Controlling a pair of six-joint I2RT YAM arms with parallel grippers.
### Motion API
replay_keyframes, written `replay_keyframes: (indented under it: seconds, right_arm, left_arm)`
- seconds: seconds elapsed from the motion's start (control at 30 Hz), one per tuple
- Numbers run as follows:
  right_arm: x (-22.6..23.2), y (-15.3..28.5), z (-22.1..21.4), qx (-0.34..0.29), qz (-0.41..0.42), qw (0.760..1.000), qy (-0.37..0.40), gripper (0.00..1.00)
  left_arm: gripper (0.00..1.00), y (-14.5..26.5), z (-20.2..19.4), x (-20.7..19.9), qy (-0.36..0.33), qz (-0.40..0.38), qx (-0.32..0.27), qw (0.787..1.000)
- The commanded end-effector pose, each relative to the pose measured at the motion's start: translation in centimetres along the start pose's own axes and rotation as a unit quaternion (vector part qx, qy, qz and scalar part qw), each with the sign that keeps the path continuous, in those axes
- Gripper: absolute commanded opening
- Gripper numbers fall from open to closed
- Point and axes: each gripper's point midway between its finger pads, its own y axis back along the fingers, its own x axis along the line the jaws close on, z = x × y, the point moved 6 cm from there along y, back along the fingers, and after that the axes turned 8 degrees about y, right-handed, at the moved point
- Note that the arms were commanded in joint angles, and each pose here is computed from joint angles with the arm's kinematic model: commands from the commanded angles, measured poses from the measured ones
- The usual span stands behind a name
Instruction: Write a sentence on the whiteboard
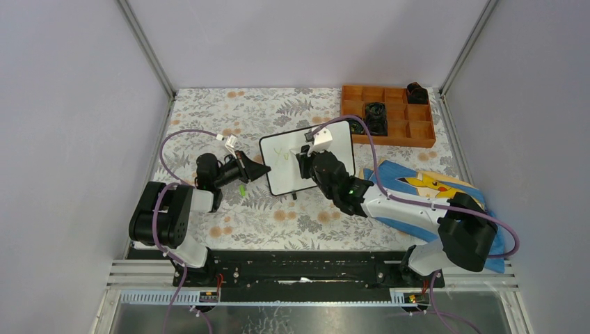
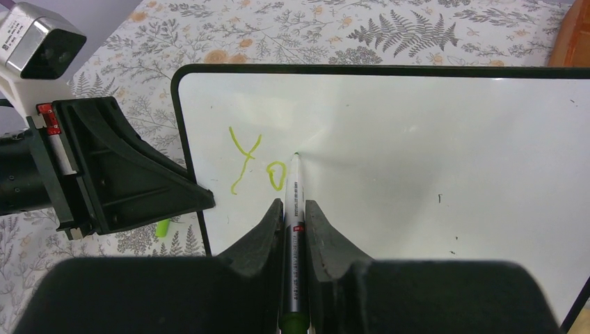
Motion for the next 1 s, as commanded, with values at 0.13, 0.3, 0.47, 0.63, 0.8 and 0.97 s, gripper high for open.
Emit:
replay_keyframes:
  seconds: [0.13, 0.3, 0.47, 0.63, 0.8, 0.97]
  right_arm:
    - [-0.6, -0.6, 1.1, -0.019, -0.021, 1.000, -0.011, 0.00]
    - [-0.6, -0.3, 0.5, -0.012, -0.017, 1.000, -0.011, 0.00]
    - [-0.8, 0.1, -0.2, -0.002, -0.015, 1.000, -0.013, 0.00]
    - [-1.0, 0.5, -0.9, 0.005, -0.014, 1.000, -0.016, 0.00]
    - [-1.4, 0.9, -1.4, 0.009, -0.019, 1.000, -0.015, 0.00]
    - [-1.6, 1.2, -1.7, 0.012, -0.025, 1.000, -0.014, 0.00]
  left_arm:
    - [0.03, -0.2, 0.0, 0.1, -0.003, 0.013, 0.003, 1.000]
    - [0.03, -0.2, 0.0, 0.2, -0.002, 0.015, 0.004, 1.000]
    - [0.03, -0.2, -0.1, 0.2, -0.002, 0.014, 0.004, 1.000]
    - [0.03, -0.2, -0.2, 0.1, -0.002, 0.014, 0.006, 1.000]
    - [0.03, -0.3, -0.1, 0.1, -0.004, 0.014, 0.006, 1.000]
    - [0.03, -0.3, -0.2, 0.1, -0.004, 0.015, 0.008, 1.000]
